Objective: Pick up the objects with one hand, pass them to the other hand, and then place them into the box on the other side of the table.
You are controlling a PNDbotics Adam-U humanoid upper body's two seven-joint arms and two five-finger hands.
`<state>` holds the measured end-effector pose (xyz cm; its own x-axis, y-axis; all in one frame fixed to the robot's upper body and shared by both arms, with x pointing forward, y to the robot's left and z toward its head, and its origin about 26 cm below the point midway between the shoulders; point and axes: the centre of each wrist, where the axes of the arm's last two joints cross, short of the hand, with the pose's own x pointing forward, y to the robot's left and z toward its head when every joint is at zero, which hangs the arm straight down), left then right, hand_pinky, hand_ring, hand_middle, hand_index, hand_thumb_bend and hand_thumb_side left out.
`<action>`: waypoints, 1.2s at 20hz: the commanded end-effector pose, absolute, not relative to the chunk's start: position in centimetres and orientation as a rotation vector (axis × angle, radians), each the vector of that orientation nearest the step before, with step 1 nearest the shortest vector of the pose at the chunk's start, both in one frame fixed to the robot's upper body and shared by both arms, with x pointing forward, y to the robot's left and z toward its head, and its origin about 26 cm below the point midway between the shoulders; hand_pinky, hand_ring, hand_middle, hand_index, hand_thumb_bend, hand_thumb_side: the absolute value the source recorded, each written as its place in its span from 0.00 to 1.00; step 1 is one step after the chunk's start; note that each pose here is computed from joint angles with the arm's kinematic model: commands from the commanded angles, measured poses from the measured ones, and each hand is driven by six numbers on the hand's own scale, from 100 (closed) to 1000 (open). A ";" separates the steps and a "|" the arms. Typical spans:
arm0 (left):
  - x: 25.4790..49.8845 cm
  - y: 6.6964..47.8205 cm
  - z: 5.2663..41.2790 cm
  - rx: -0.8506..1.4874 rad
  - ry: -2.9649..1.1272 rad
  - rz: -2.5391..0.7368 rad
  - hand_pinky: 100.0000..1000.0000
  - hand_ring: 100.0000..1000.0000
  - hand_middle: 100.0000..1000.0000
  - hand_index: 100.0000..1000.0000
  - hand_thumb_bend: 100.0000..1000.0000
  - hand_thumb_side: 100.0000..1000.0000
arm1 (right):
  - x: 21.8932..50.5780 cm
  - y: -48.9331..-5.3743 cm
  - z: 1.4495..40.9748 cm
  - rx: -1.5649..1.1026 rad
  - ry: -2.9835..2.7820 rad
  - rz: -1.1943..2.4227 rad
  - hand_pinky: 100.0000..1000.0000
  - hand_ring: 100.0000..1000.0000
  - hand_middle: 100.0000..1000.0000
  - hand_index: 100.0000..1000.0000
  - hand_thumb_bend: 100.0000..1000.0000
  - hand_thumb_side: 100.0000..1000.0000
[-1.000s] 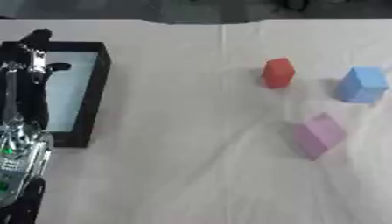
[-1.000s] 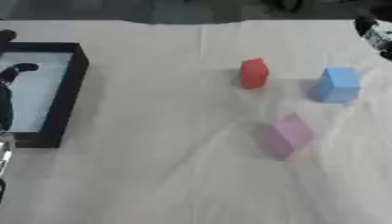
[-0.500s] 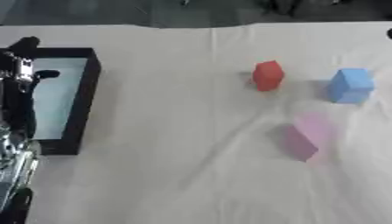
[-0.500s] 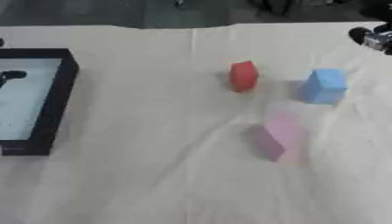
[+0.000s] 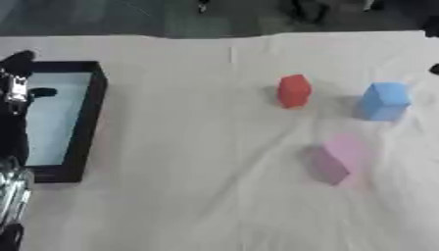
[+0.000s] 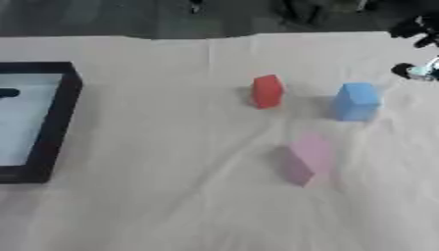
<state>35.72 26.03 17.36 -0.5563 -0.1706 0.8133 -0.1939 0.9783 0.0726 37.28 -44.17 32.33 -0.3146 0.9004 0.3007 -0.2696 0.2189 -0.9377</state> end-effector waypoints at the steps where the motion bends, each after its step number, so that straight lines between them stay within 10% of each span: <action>1: 35.6 26.6 18.2 0.281 -2.194 0.002 0.58 1.00 0.78 0.78 0.32 0.69 | 36.9 -44.7 34.1 -0.687 -1.326 1.424 0.89 0.96 0.87 0.88 0.34 0.02; 24: 35.8 26.1 18.3 0.212 -2.182 0.008 0.58 1.00 0.77 0.77 0.32 0.70 | 40.5 -41.9 31.0 -0.808 -1.090 1.621 0.94 0.98 0.85 0.94 0.52 0.03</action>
